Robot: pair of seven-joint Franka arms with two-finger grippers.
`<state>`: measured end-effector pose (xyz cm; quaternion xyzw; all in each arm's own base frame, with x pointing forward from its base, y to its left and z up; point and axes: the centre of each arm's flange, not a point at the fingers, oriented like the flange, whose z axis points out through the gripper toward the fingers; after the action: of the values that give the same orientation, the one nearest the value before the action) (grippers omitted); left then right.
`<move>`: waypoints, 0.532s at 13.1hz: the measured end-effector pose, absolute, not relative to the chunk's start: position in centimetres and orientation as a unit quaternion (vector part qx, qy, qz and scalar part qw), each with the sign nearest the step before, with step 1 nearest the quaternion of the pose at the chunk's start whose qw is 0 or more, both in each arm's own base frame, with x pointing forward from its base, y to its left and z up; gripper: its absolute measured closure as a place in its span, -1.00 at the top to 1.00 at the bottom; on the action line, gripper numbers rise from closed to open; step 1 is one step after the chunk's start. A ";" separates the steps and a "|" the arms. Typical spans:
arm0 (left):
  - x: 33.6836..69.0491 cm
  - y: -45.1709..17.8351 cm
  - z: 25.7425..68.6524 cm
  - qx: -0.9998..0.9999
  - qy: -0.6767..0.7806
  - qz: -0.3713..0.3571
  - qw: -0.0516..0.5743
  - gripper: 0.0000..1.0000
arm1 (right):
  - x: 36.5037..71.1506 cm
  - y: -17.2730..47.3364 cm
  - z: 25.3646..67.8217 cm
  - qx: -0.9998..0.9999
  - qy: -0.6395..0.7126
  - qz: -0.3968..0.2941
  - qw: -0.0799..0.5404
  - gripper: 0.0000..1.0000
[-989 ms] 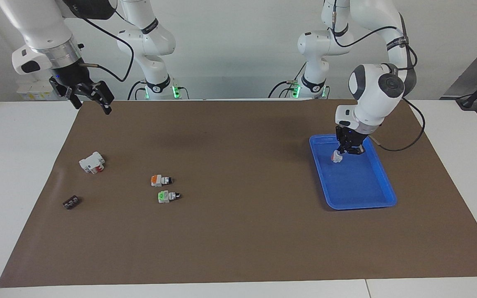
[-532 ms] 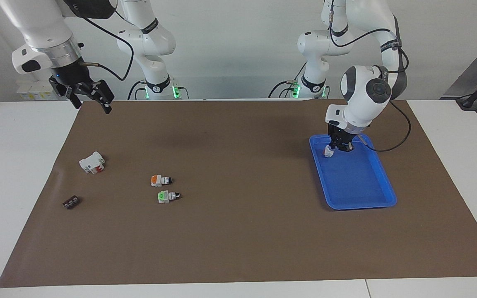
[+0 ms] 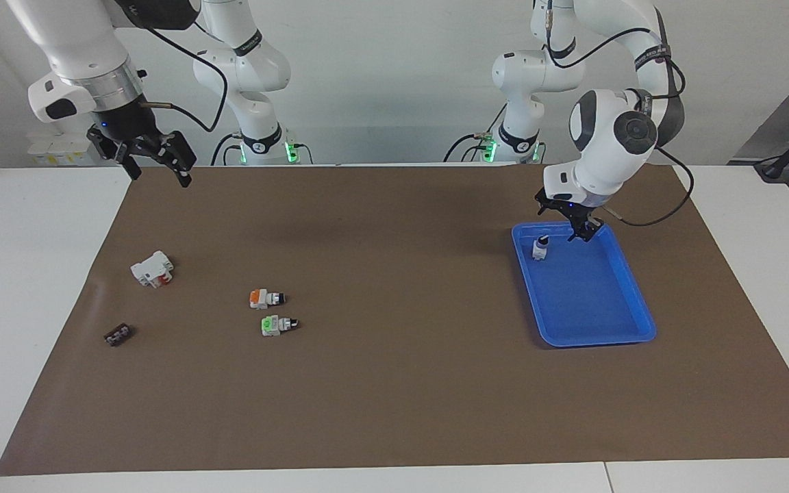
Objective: Turn and place switch with both arms
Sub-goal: 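Turn the switch and lower it into the tray with the left gripper, then release the switch and lift the left gripper out of the tray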
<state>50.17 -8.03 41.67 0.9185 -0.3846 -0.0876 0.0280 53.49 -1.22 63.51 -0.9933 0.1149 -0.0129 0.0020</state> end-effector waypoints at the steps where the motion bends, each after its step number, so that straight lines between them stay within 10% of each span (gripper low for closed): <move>1: 50.3 -7.9 42.2 0.937 -0.339 -0.083 0.023 1.00 | 53.5 -1.2 63.5 -0.993 0.115 -0.013 0.002 1.00; 7: 53.3 -6.3 52.5 0.977 -0.214 -0.013 0.007 1.00 | 53.5 -1.2 63.5 -0.993 0.115 -0.013 0.002 1.00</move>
<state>53.33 -6.28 52.47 0.9767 -0.2142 -0.0130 0.0073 53.49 -1.22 63.52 -0.9933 0.1149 -0.0130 0.0020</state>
